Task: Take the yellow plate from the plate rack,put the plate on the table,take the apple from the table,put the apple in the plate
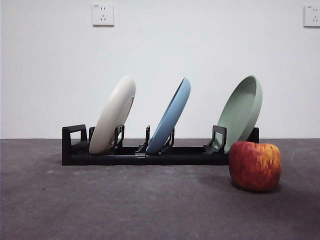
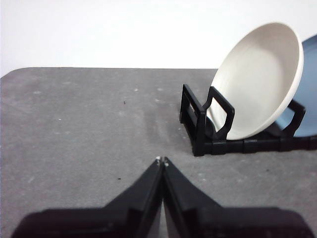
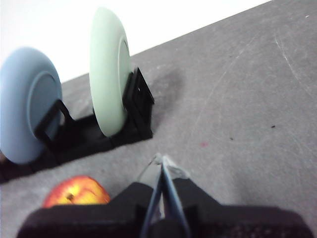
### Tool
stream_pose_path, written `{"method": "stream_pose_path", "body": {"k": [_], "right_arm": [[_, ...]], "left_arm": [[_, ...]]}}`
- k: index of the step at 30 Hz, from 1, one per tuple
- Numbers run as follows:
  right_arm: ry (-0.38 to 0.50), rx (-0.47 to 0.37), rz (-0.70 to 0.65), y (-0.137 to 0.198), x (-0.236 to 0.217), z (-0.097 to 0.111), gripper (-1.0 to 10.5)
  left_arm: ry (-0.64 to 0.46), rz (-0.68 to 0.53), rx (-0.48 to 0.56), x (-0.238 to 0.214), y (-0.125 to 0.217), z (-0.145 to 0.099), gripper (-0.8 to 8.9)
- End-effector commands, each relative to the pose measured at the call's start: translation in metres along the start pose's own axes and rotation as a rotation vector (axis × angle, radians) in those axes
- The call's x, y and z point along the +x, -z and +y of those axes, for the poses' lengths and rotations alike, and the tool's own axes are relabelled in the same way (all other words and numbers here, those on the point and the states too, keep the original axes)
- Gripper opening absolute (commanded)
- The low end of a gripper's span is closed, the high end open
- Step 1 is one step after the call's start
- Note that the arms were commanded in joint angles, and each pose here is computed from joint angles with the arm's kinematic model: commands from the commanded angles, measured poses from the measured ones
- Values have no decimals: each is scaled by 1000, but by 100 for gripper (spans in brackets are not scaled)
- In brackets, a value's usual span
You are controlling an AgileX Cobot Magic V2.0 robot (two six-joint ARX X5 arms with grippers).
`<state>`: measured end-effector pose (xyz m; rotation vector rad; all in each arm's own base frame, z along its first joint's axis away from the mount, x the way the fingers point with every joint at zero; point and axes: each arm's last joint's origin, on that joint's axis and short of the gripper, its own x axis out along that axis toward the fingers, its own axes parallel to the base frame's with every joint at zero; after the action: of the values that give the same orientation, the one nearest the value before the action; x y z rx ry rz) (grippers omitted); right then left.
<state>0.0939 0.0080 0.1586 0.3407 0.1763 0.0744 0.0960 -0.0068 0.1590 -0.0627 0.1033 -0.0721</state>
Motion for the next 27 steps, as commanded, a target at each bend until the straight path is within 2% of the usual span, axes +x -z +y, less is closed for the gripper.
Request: {"method": "stream_pose_path", "body": {"k": [1,8,14,22,27], "right_arm": [[-18,48,-48,-16,-5,6,-10],[-87,45,-59,-55,-12,22,-10],[-170,33,31,-91,-6,38,-9],[-340,-69,230,-127,18,57,-7],[-391,-129,372,-144,31,65,2]], "left_arm": [[3,-37,-57,-3,-11,-1,-7],[16,-92,-97,-10,-46,-3,-8],[93,-80,-91,-7,-85,-8,-8],[319,18,-85,16,-132,-17,-8],[407,169,-116,43,-153,-21,-4]]}}
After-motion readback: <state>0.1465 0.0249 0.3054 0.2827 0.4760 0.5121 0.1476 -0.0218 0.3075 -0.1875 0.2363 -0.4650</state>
